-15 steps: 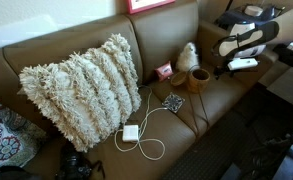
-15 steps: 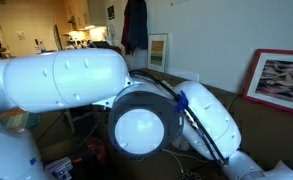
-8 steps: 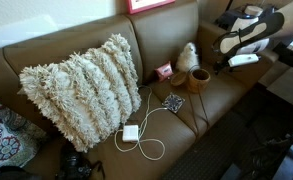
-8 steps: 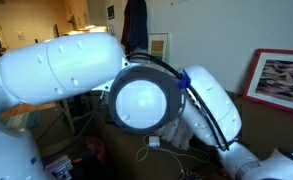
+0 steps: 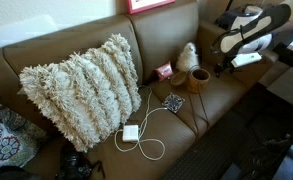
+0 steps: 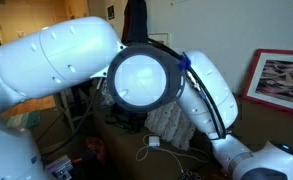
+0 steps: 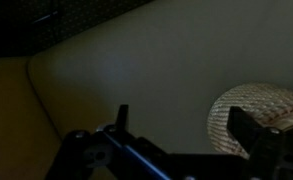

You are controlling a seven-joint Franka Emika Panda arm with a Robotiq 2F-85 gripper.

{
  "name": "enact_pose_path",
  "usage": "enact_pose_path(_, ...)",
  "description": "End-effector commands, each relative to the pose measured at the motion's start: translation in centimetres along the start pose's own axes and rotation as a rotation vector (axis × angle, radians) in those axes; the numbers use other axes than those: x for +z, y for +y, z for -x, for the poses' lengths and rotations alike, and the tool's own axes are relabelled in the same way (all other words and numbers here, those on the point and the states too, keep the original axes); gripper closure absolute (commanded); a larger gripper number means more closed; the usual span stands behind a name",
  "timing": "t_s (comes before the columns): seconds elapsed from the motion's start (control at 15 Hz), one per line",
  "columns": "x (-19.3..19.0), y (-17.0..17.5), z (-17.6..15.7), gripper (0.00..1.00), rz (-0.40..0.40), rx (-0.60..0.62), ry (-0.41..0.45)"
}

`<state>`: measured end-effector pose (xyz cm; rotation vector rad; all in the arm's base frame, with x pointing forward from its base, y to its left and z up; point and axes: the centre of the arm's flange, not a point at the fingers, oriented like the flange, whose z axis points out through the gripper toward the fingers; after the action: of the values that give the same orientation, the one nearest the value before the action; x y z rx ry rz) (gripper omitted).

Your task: Move the open basket bag t the side of the couch

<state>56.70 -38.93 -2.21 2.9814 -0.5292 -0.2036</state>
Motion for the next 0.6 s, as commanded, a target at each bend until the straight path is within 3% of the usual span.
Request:
enact_pose_path(0.0, -0.4, -2.6, 2.3, 0.00, 0.018, -0.128, -0.046)
enact_pose_path(0.53, -1.9, -6.1, 3.8, 0.00, 0.067, -0.234, -0.003)
